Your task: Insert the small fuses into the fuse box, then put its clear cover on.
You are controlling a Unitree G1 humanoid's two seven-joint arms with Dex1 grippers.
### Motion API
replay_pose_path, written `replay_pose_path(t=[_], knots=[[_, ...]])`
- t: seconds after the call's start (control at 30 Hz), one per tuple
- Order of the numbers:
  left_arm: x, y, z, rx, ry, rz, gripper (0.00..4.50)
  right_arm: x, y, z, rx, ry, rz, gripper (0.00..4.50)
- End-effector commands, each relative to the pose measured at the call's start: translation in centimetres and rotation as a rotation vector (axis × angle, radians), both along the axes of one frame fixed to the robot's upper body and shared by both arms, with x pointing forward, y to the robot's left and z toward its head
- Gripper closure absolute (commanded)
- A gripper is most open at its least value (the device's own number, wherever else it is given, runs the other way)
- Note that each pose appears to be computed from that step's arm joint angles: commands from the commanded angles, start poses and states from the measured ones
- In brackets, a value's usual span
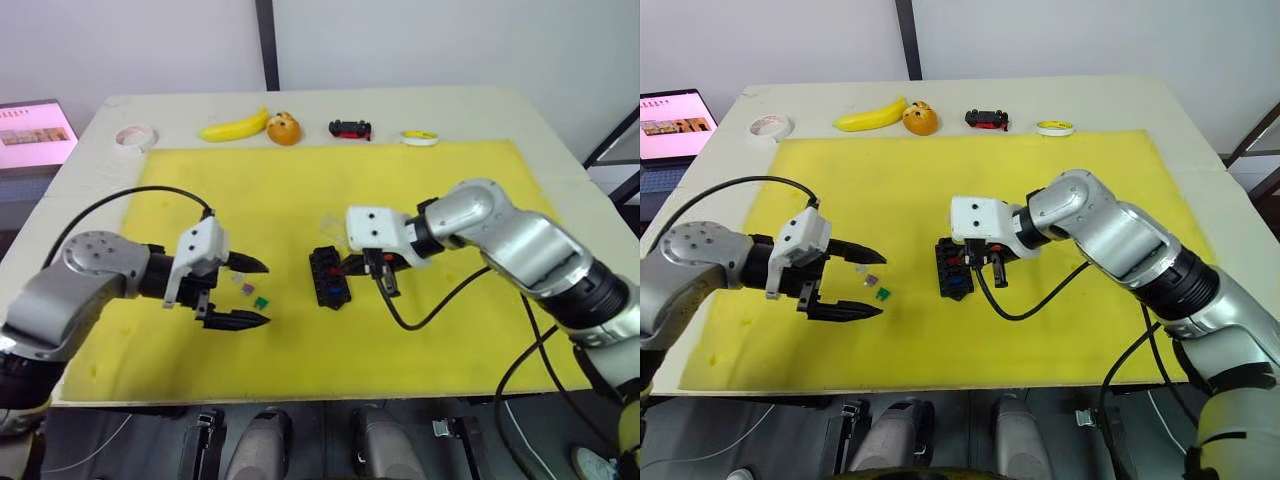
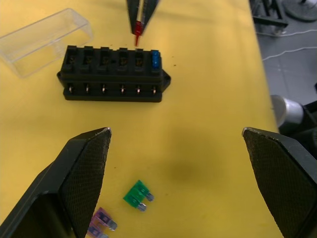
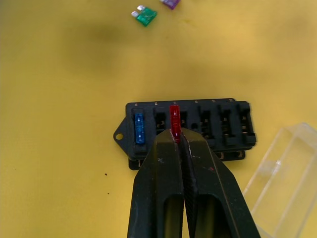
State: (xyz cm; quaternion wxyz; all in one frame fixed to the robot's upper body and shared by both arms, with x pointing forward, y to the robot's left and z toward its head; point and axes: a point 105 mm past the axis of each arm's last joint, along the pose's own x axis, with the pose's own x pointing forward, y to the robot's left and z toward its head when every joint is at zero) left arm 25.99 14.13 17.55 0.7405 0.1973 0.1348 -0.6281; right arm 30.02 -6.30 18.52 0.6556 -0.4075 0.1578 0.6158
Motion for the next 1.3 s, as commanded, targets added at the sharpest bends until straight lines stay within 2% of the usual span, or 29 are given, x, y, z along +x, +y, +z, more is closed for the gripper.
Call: replay_pose_path(t=[0.03,0.4,0.77,0.97,1.2,1.3], knots=[[-0.1,-0.7,0.4,0.003,-0.066,-0.011,0.05,-0.1,0.3,0.4,-0.002,-0.029,0.028,4.5],[0.5,-2.9,-0.8,-0.003,-0.094,-0.01,0.05,-0.1,0.8,0.0,0.001,-0.016,0.035,4.5],[0.5,-3.0,-1.5,0.016,-0.095,-0.007,0.05,0.2,0.9,0.1,0.009,-0.003,0.02,4.5],[0.5,-3.0,-1.6,0.015,-0.097,-0.002,0.05,0.1,1.3,2.0,0.058,0.027,-0.006,4.5],[0.7,-3.0,-1.5,0.011,-0.105,0.001,0.05,-1.3,1.8,4.9,0.145,0.069,0.003,4.5],[0.8,-3.2,-1.4,0.007,-0.109,0.002,0.05,-1.4,1.7,5.1,0.131,0.085,-0.008,4.5]])
